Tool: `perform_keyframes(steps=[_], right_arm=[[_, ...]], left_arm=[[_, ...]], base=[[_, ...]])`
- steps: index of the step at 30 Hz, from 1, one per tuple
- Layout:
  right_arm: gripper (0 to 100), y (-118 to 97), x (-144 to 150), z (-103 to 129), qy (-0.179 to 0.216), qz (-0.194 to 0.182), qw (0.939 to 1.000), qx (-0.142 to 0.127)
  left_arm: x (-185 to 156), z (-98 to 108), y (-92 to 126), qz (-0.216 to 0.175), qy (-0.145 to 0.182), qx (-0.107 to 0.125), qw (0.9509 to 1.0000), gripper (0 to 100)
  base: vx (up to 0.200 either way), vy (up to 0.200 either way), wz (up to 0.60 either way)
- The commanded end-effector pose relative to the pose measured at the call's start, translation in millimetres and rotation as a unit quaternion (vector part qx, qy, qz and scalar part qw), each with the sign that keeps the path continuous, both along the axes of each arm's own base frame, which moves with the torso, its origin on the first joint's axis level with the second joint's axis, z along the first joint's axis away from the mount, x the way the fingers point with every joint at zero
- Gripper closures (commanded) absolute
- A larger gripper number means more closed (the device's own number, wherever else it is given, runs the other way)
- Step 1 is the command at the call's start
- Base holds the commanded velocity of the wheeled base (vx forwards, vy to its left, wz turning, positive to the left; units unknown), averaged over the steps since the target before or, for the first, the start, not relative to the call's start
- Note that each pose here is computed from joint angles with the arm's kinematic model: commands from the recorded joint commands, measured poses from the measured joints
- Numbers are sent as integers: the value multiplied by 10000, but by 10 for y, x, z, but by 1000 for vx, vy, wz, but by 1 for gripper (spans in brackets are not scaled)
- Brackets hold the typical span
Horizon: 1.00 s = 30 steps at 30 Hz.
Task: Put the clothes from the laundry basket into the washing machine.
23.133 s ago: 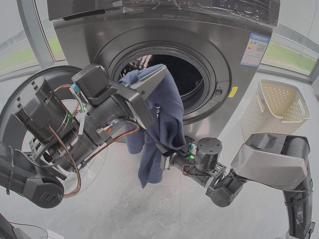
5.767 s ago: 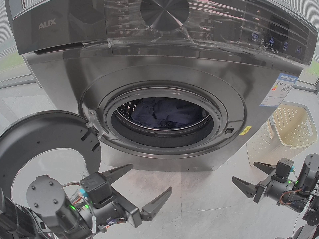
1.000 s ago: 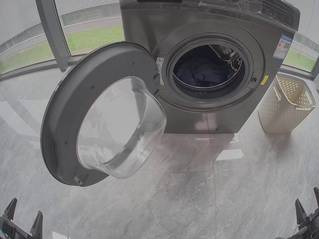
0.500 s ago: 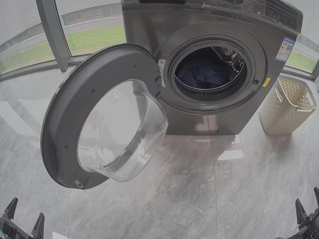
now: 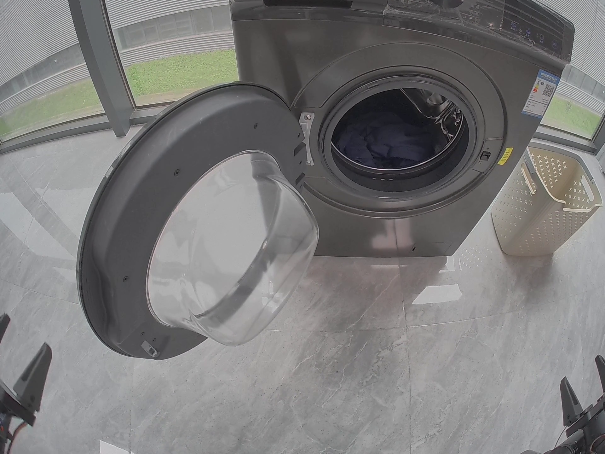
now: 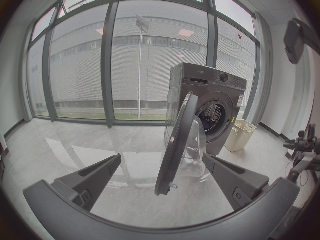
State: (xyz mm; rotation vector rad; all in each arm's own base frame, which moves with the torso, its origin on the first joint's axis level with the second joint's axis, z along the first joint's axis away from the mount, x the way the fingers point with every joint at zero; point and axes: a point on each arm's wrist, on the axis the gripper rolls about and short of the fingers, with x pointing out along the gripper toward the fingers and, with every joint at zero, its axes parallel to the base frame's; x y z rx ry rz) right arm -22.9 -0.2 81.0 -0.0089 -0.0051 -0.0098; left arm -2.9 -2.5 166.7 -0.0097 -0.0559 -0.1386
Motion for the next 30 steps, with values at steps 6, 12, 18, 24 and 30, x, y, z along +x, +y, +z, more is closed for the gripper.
perform_keyframes(steps=[6,12,18,24,30], right_arm=[[0,0,5,-51,33,11,10000,-1],[0,0,5,-51,33,3,10000,-1],[0,0,5,-51,33,-5,10000,-1],[0,0,5,-51,33,-5,10000,-1],[0,0,5,-51,33,-5,10000,-1]], left_arm=[[858,521,-83,-1126,1029,-304,9878,0],[1023,566,-138,-1760,1052,-336,9782,0],[938,575,-325,-2719,1084,-479,9550,0],[842,578,-468,-3492,1284,-775,9250,0],[834,574,-513,-3643,1428,-878,9161,0]], base=[[0,0,0],[0,0,0],[0,0,0],[0,0,0],[0,0,0]])
